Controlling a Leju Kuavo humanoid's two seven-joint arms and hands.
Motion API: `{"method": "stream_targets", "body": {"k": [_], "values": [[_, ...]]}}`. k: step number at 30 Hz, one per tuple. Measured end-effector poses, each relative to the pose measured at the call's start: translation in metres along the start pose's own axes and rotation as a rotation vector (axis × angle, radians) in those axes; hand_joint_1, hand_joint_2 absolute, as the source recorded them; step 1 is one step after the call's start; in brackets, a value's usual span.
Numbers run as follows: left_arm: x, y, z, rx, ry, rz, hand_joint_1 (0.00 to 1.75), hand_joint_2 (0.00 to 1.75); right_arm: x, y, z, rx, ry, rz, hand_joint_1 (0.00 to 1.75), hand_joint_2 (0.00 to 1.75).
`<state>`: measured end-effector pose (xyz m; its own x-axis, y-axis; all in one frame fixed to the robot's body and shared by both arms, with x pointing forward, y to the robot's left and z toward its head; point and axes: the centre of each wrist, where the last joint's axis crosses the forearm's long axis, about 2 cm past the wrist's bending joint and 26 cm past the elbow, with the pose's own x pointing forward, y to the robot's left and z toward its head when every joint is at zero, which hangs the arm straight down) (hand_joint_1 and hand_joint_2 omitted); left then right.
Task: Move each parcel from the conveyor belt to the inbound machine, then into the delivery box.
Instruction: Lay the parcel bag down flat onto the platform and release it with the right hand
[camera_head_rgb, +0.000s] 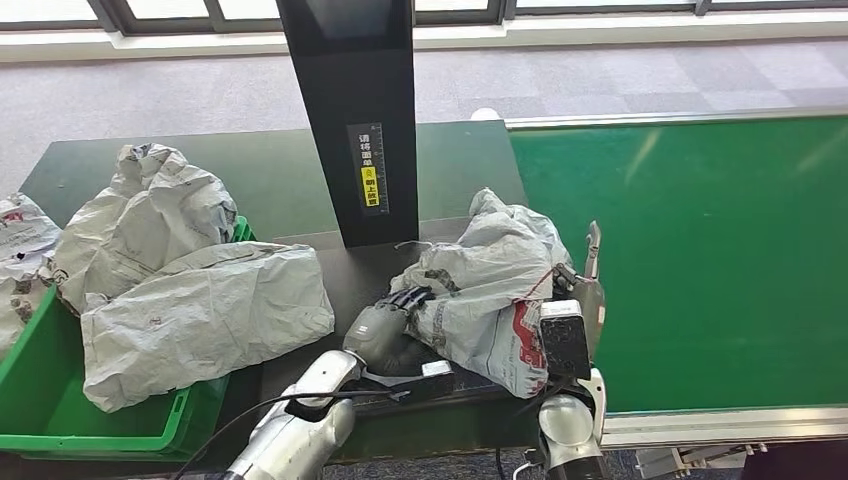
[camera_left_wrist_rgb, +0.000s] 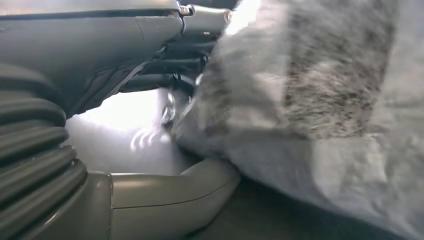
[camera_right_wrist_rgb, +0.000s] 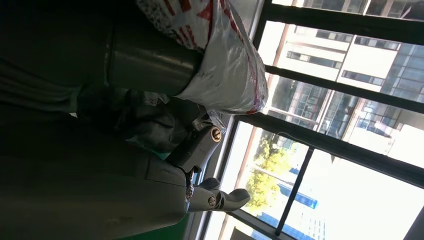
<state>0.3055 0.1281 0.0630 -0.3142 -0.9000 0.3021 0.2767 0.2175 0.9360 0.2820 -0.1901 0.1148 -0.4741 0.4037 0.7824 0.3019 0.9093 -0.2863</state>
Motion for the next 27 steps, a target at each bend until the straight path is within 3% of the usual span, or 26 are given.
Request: {"method": "stream_targets", "body": {"k": [6, 27], "values": [[0.0056, -0.0022, -0.0051, -0.022, -0.008, -0.079, 1.75, 1.75, 0.0003, -0.0002, -0.0003, 0.001, -0.001, -0.002, 0.0, 0.0], [0.008, -0.0029, -0.008, -0.038, -0.01, -0.087, 1.75, 1.75, 0.0004, -0.0002, -0.0004, 0.0, -0.003, -0.002, 0.0, 0.0]]}}
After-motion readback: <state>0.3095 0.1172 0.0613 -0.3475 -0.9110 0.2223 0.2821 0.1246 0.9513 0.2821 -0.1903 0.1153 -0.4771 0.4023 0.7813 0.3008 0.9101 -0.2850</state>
